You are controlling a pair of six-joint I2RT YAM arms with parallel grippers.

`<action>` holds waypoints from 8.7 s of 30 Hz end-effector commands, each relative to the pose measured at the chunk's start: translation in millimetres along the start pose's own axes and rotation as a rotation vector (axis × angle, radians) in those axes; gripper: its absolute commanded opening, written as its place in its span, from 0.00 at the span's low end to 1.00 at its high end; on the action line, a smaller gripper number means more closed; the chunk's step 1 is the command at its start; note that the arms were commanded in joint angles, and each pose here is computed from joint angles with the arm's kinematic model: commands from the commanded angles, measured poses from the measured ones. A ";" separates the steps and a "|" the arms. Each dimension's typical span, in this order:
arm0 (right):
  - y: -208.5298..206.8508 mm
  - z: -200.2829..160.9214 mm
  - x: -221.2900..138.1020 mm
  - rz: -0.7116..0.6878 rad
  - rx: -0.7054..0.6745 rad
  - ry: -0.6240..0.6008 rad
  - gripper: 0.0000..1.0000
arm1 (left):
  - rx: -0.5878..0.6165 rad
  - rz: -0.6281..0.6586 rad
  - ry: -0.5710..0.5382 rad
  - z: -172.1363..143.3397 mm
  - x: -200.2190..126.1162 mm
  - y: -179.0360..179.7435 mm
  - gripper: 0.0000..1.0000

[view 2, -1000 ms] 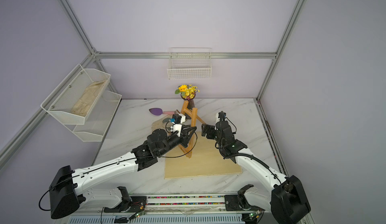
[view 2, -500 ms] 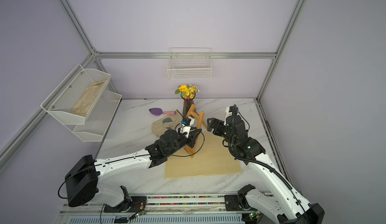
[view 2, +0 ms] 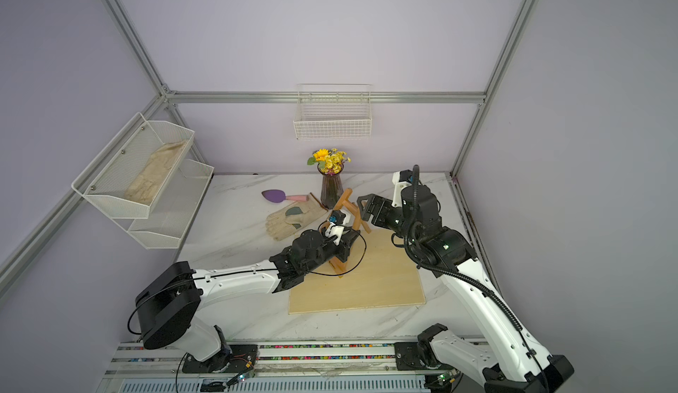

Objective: Assemble the easel
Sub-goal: Place the easel at the center of the board, then pick up the drawing board from the center of the board.

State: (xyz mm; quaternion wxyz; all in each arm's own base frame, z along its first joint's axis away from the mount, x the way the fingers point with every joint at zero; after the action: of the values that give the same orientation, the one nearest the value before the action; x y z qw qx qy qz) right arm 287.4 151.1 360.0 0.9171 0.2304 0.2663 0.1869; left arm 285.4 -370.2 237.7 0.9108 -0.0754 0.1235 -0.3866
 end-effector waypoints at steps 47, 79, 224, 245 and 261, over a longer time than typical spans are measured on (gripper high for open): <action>-19.0 43.8 42.3 -0.018 -0.141 -0.151 0.00 | -0.072 -0.082 -0.152 80.4 -1.1 -28.4 0.78; -152.5 129.4 55.5 -0.343 -0.469 -0.431 0.00 | -0.269 0.300 0.126 24.2 -40.3 69.3 1.00; -202.5 -1.2 32.5 -0.423 0.117 -0.001 0.79 | -0.664 0.534 0.387 -40.3 -113.7 143.4 1.00; -179.9 -154.3 69.2 -0.337 0.217 0.417 0.97 | -0.709 0.837 0.562 -121.4 -164.9 157.0 1.00; -213.1 -172.0 86.1 -0.482 0.232 0.444 0.97 | -0.790 0.965 0.583 -153.4 -171.5 172.6 1.00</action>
State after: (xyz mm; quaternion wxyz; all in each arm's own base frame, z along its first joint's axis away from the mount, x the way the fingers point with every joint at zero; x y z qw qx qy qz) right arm 295.3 73.6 82.8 0.8137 0.2184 0.5386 -0.0068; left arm 249.8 -142.9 92.3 0.8206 -0.2213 0.5155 0.1090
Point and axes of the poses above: each gripper's point midway between its finger pads, its own x axis out along the fingers, its own y axis along the line the jaws close on, z = x × y, the point moved 3 cm from there along -x, back along the fingers, and after that the axes turned 6 degrees about -x, right-handed, at the moved point
